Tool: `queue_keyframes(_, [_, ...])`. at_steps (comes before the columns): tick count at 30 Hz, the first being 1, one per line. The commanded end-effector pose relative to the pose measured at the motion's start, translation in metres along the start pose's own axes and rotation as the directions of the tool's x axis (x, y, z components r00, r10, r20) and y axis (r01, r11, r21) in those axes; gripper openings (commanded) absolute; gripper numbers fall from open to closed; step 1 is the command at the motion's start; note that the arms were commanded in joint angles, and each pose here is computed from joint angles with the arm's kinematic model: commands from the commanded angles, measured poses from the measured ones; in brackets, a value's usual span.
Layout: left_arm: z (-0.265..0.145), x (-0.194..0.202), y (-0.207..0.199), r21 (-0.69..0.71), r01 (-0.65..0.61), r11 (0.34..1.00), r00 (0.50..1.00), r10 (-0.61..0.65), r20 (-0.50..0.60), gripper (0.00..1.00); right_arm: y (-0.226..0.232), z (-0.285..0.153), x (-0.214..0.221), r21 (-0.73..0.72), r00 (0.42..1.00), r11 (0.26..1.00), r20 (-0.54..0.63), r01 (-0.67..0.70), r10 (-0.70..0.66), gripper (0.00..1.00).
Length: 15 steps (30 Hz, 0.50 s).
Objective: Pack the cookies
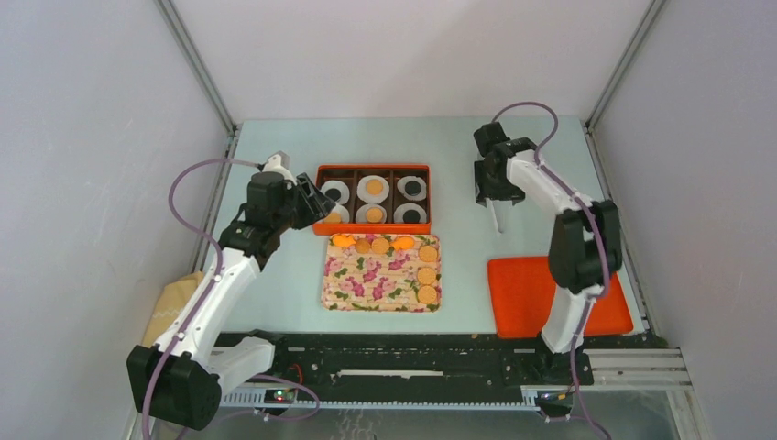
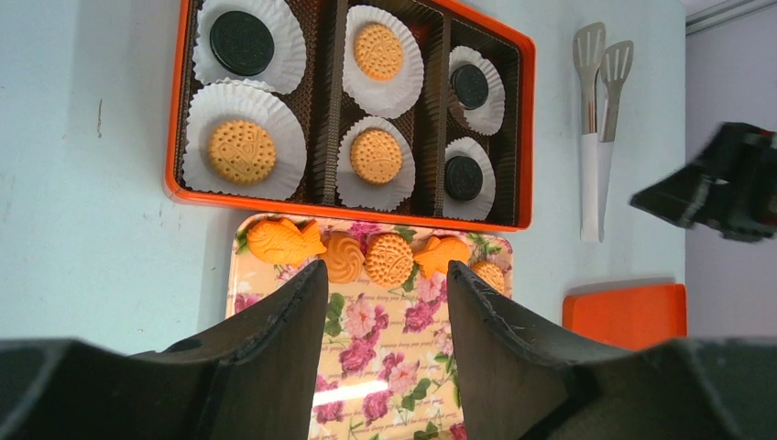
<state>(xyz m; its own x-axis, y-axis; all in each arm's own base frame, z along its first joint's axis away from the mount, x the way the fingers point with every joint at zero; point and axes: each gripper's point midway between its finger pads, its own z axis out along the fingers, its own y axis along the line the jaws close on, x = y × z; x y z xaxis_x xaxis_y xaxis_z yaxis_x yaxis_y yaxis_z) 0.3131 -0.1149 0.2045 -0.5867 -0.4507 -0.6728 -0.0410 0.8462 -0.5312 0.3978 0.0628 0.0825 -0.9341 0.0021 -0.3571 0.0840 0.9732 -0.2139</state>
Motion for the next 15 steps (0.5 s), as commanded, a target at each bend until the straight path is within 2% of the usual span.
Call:
queue_keyframes(1, [-0.003,-0.004,-0.005,0.031,0.009,0.999,1.000,-0.010,0.021,0.56,0.020,-0.074,0.009,-0.064,0.991,0.998,0.136,-0.011,0.019,0.73])
queue_keyframes(4, [-0.003,-0.004,-0.008,0.039,0.004,0.999,1.000,-0.004,0.018,0.56,0.040,-0.076,0.065,-0.103,0.998,0.994,0.051,0.031,-0.026,0.71])
queue_keyframes(6, [-0.004,-0.005,-0.010,0.043,0.001,0.999,1.000,-0.002,0.023,0.56,0.049,-0.067,0.115,-0.105,0.998,0.994,-0.043,0.039,-0.044,0.66])
queue_keyframes(9, [-0.005,-0.006,-0.013,0.053,-0.002,0.999,1.000,0.001,0.024,0.56,0.060,-0.062,0.168,-0.103,0.993,0.994,-0.109,0.026,-0.038,0.65])
queue_keyframes(12, [-0.006,-0.006,-0.017,0.065,-0.009,0.998,1.000,0.007,0.025,0.56,0.068,-0.059,0.199,-0.118,0.990,0.993,-0.141,-0.012,-0.004,0.65])
queue_keyframes(15, [-0.007,-0.005,-0.020,0.073,-0.012,0.997,1.000,0.011,0.021,0.56,0.064,-0.051,0.212,-0.103,0.987,0.994,-0.158,-0.033,0.016,0.65])
